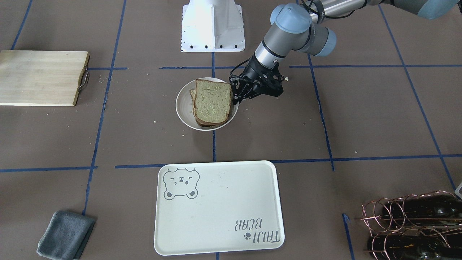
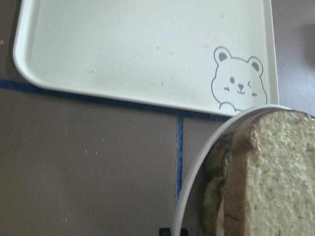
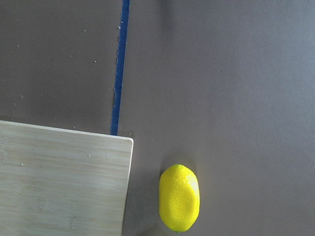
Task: Make sandwich and place on tray
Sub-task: 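Lift the plate with the left gripper and carry it onto the tray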
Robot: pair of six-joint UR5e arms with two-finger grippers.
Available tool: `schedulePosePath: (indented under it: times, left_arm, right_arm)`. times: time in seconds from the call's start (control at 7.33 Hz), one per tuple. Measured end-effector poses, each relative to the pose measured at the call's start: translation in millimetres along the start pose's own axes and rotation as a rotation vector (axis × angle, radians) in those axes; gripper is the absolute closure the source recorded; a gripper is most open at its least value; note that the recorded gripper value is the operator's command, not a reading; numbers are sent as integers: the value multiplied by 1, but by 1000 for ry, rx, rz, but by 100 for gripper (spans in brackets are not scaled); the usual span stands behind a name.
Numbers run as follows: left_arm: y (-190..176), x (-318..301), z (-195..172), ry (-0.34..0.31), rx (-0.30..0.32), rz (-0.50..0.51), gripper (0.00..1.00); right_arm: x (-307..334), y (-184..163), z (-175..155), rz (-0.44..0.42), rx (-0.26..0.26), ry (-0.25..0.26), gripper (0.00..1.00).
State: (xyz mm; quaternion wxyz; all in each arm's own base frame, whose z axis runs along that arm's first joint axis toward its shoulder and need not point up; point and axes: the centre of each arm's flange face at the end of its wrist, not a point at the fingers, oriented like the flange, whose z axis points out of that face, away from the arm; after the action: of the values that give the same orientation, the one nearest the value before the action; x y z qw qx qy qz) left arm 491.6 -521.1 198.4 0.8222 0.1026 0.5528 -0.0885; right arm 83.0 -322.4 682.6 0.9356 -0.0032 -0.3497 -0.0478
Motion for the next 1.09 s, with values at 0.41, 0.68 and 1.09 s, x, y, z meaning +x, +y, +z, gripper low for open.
schedulePosePath:
  times: [0.41,0.68,1.09]
  left_arm:
    - [-105,2,56,-76,33,25,100]
    - [-130,-23,97,-101,46,36,100]
    - [-134,-41,125,-124,79,46,42]
  right_arm:
    - [5,4,-3,11,11,0,0]
    - [7,5,-3,17,13,0,0]
    - [9,6,-2,22,10,0,0]
